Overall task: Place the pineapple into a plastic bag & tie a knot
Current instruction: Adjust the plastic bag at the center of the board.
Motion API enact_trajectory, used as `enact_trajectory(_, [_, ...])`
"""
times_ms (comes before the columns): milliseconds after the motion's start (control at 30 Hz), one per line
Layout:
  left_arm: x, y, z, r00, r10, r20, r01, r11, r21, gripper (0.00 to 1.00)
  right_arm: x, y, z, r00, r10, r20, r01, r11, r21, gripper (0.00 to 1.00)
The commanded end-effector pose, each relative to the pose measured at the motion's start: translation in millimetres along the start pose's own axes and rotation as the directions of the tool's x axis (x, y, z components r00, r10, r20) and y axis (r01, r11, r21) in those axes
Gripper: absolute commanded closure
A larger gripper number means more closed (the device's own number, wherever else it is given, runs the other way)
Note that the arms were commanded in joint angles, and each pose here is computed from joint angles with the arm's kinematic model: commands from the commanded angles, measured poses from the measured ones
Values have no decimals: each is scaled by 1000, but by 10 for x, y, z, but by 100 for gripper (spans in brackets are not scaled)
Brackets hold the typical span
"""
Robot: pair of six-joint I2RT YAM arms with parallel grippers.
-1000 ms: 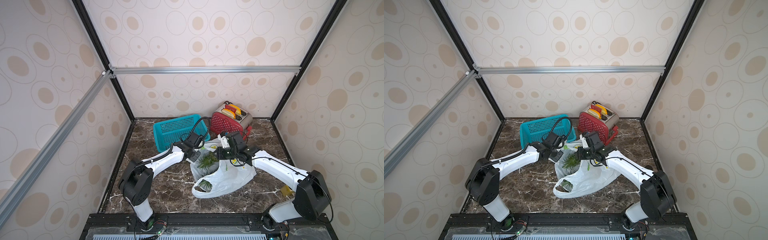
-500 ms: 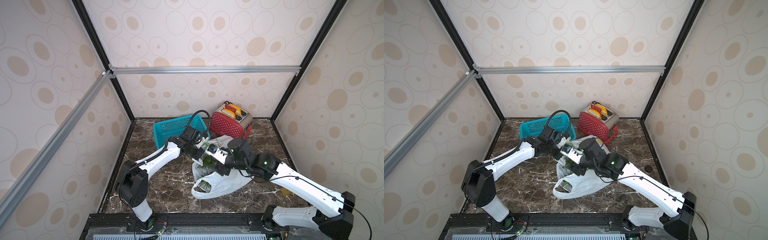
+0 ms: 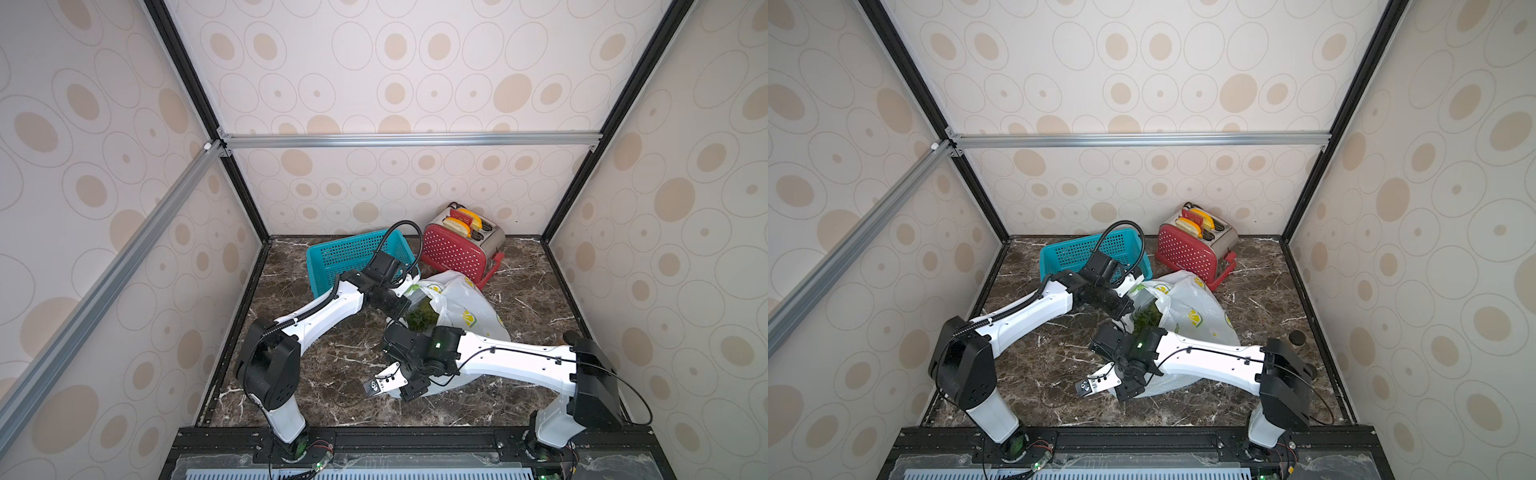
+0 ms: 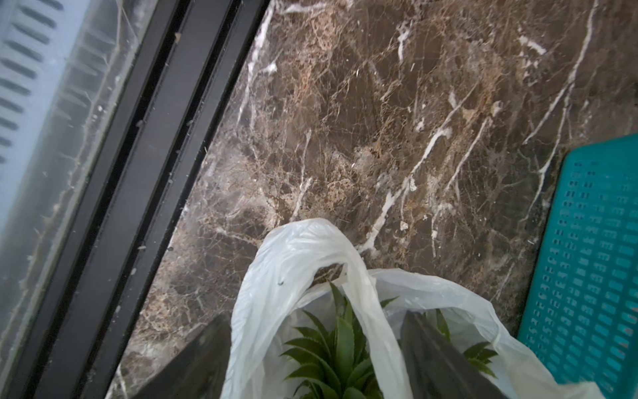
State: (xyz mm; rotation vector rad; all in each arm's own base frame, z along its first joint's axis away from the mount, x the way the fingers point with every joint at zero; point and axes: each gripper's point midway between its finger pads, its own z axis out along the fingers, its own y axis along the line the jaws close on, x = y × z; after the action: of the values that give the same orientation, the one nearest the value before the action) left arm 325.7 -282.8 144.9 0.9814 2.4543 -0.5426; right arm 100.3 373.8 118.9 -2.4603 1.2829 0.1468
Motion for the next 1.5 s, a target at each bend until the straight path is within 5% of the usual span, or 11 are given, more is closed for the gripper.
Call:
enact_trajectory(0, [-93,-9,-36,1000,10,11,-10,1000,11,100,51,-14,165,998,-32,-58,30,999,-31,18])
enact_trajectory(167, [-74,-1,3,1000,-7,0,7,1000,13,100,179,31,436,987,10,-159,-24,996,-88,27])
enact_trajectory(233, [-94,12,-1,1000,-10,4,10,1000,8,100,255,32,477,979,22,-204,-40,996,-85,45])
enact_trajectory(300, [-102,31,-11,1000,-19,7,19,1000,-2,100,310,0,453,972,39,-231,-53,997,-56,81])
enact_trajectory(367, [-117,47,-36,1000,-28,13,28,1000,-11,100,326,-34,360,971,68,-229,-74,997,-19,100])
enact_trajectory(533, [-130,82,-223,995,-93,29,94,995,-41,100,175,-273,-240,982,184,-53,-171,967,188,100])
enact_trajectory(633, [-193,109,-477,985,-167,38,170,982,-87,100,96,-523,-818,953,270,140,-303,882,360,100])
enact_trajectory(867, [-870,-104,-1446,907,-309,286,325,945,-12,100,643,-1138,-2145,664,395,635,-733,513,446,100])
enact_trajectory(1033, [-1454,-231,-1980,783,-402,475,385,913,138,100,1110,-1454,-2765,563,324,761,-818,353,454,100])
enact_trajectory(1233, [-1951,-365,-2544,664,-465,586,373,885,279,100,1366,-1678,-3392,492,223,842,-861,273,430,100])
enact_trajectory(1467, [-1465,-155,-2058,711,-500,494,475,860,187,100,1467,-1752,-2908,381,292,877,-911,280,303,100])
